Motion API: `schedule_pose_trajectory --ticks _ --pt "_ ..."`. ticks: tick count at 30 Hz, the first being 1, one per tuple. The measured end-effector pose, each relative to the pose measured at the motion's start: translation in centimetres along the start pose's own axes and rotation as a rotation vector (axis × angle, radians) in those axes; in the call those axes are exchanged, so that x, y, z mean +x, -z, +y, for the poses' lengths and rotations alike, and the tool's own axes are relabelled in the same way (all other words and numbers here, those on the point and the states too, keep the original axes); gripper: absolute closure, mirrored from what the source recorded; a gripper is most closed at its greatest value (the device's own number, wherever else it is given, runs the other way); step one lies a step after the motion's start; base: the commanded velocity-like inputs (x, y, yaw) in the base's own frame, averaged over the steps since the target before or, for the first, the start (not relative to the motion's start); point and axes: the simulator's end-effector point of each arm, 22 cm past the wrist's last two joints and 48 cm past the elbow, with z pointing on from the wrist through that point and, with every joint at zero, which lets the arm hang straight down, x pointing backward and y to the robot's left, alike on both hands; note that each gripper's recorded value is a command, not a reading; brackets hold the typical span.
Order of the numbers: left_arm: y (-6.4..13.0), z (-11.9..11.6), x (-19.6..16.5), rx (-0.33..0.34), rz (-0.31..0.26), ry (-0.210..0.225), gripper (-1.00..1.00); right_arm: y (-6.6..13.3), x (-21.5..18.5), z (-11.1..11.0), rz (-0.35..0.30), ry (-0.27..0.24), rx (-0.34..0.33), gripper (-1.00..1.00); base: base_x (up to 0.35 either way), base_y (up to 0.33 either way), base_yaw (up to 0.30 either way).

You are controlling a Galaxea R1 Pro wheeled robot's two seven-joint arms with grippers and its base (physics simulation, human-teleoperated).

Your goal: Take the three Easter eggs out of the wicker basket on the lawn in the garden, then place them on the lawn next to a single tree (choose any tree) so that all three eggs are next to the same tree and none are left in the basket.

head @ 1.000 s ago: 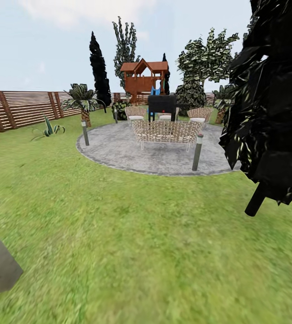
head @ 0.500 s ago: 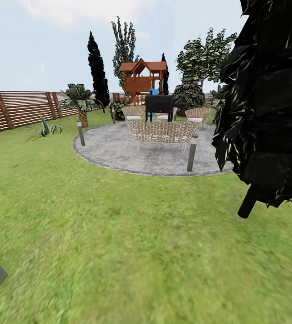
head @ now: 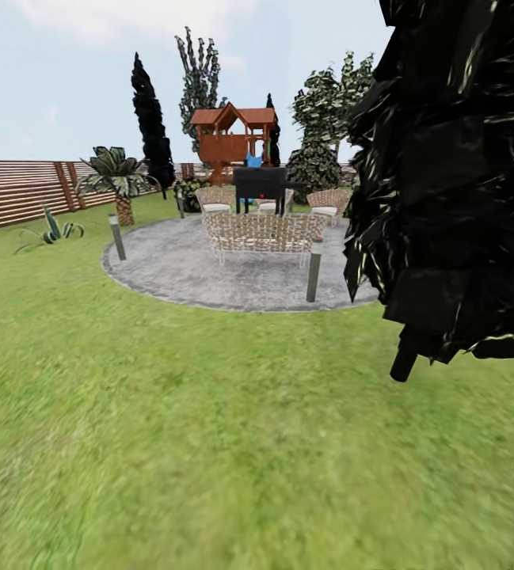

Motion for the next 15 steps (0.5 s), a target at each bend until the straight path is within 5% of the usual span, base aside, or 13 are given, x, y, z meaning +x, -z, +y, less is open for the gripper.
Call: schedule_pose_trajectory --ticks 10,15 --pt "0.0 0.1 0.0 -0.001 0.0 -0.001 -1.0 0.0 0.1 -0.3 0.003 -0.001 0.003 -1.0 0.113 -0.318 -0.064" --pt "0.0 1.4 -0.8 -0.016 -0.018 -0.002 -1.0 0.0 0.0 -1.5 0.003 -0.004 0.012 -1.0 0.015 -0.042 0.0"
